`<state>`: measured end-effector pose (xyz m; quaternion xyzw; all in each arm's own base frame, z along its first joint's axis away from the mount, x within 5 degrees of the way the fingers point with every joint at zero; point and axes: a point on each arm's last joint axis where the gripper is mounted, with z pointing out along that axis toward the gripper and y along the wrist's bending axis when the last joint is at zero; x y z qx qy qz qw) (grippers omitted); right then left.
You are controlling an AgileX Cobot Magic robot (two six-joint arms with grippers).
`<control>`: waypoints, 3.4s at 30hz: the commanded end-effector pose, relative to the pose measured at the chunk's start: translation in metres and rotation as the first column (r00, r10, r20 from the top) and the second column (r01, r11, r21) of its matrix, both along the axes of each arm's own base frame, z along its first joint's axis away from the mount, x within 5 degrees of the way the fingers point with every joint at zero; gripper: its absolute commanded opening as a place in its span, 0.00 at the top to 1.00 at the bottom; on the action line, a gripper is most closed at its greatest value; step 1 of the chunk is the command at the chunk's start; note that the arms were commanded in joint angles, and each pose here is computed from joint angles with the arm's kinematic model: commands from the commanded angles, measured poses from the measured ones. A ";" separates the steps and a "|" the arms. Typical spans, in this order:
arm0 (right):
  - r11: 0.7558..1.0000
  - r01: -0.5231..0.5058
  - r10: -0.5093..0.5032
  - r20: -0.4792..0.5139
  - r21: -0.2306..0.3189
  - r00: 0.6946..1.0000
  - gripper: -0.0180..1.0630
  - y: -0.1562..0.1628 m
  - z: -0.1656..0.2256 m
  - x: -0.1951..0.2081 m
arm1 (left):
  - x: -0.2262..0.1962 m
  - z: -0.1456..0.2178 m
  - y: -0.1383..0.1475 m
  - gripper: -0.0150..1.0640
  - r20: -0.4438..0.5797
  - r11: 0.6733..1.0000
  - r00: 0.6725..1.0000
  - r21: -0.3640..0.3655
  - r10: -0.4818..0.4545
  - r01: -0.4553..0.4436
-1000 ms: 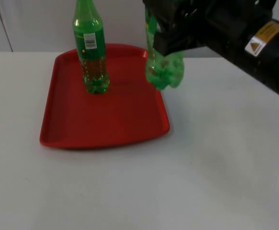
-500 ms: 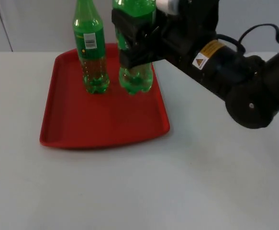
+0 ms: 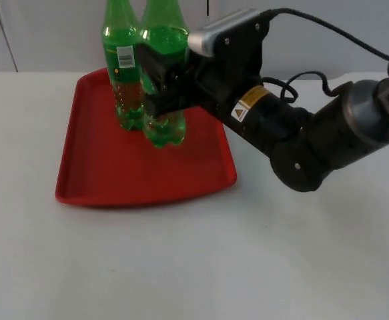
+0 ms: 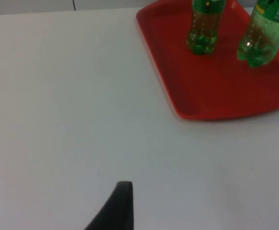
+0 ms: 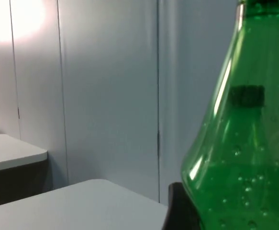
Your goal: Place the bottle upright on the tray.
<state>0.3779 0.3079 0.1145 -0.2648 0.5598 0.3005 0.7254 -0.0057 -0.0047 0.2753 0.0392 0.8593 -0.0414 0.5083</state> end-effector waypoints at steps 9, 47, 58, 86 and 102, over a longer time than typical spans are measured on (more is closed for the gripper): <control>0.999 -0.013 0.012 0.026 0.030 1.000 0.98 0.012 -0.023 0.013 | 0.000 0.000 -0.001 0.01 0.010 1.000 1.000 -0.014 -0.006 0.006; 1.000 -0.010 0.011 0.010 -0.020 1.000 0.47 0.013 -0.036 0.013 | 0.000 0.000 -0.001 0.01 0.010 1.000 1.000 -0.014 -0.006 0.006; 0.999 -0.011 0.010 -0.005 -0.033 1.000 0.01 0.011 -0.041 0.010 | 0.000 0.000 -0.001 0.01 0.010 1.000 1.000 -0.014 -0.006 0.006; 0.933 0.021 -0.093 -0.185 -0.358 0.978 0.01 -0.061 -0.026 -0.072 | 0.000 0.000 -0.001 0.01 0.010 1.000 1.000 -0.014 -0.006 0.006; 0.814 -0.068 -0.283 -0.496 -0.577 0.821 0.01 -0.086 0.035 -0.092 | 0.000 0.000 -0.001 0.01 0.010 1.000 1.000 -0.014 -0.006 0.006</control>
